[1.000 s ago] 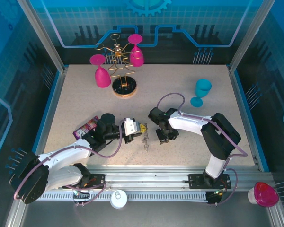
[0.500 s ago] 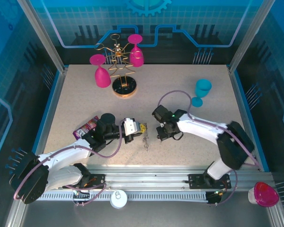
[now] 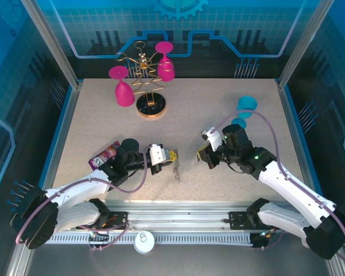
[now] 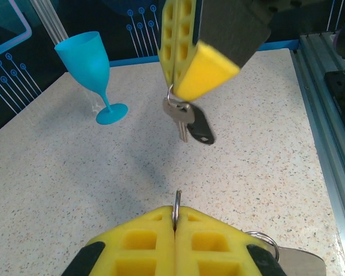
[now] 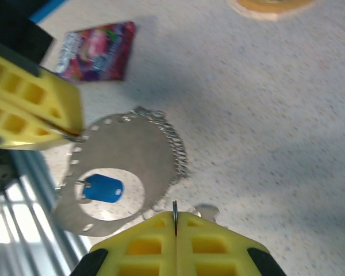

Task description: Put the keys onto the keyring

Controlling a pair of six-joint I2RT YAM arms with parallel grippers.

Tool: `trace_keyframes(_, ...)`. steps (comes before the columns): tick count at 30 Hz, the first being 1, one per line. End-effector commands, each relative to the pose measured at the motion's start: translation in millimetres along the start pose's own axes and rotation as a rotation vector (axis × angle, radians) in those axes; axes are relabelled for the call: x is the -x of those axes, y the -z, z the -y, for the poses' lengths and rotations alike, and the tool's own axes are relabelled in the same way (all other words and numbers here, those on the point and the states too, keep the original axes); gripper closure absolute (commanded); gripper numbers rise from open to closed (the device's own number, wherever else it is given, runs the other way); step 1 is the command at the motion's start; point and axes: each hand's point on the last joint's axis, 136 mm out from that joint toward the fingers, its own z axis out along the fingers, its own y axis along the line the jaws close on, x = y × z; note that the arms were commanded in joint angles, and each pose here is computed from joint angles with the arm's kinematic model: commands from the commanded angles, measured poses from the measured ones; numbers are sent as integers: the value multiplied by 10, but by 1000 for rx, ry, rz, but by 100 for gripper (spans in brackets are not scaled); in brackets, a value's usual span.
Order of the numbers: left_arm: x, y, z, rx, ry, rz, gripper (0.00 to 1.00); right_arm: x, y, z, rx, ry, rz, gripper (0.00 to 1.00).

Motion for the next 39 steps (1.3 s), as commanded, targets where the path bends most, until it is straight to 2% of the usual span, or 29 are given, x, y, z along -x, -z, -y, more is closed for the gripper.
trace_keyframes(1, 189, 48, -24, 24, -22, 74, 100, 142, 109, -374, 235, 58, 55, 100)
trace_keyframes(6, 275, 64, -25, 28, 10, 115, 100, 226, 137, -582, 372, 44, 79, 100)
trace_keyframes(17, 277, 8, -11, 29, 34, 113, 100, 322, -68, -697, 466, 4, 64, 100)
trace_keyframes(39, 304, -19, -2, 13, 76, 114, 100, 327, -294, -546, 365, -25, 42, 100)
